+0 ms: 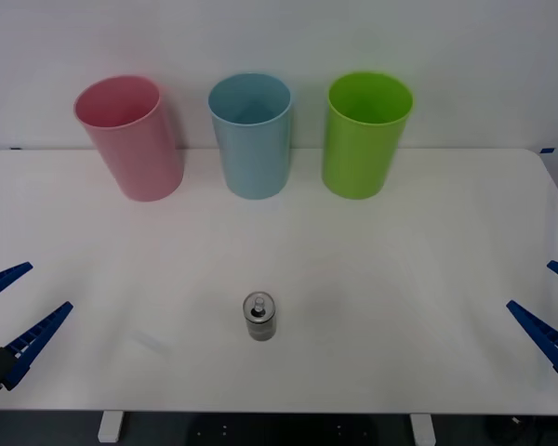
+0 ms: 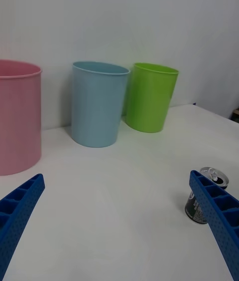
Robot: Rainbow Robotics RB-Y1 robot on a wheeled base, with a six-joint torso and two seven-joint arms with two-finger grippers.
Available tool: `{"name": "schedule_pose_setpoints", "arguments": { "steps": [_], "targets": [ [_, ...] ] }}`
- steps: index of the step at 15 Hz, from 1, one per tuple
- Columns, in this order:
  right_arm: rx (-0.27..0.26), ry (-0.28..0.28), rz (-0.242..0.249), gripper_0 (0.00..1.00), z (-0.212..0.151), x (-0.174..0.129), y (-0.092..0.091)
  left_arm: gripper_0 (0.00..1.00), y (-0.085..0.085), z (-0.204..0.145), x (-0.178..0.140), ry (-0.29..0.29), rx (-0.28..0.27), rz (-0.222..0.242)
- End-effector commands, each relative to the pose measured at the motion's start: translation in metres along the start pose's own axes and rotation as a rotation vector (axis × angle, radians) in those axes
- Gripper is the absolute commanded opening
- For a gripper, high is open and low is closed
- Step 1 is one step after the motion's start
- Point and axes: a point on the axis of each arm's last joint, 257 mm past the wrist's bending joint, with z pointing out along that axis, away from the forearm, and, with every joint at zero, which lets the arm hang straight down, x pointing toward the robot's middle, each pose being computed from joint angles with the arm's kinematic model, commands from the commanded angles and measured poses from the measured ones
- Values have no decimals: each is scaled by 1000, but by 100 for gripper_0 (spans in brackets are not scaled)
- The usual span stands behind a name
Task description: Grasp the object on the table and drop it into the matching bin: aluminum can to the light blue bin, PET bottle to the pink bin.
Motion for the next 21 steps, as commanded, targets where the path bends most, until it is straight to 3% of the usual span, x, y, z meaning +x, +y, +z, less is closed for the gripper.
{"name": "schedule_pose_setpoints", "arguments": {
  "steps": [1,3,7,16,19,21],
  "targets": [
    [0,0,0,100,0,0,0,100,0,0,0,0,0,0],
    [5,26,20,100,-4,13,4,100,0,0,0,0,0,0],
    [-20,41,14,100,-3,13,11,100,0,0,0,0,0,0],
    [-196,120,77,100,19,52,55,100,0,0,0,0,0,0],
    [-245,132,83,100,32,65,71,100,0,0,0,0,0,0],
    [-268,131,43,100,39,77,77,100,0,0,0,0,0,0]
  ]
}}
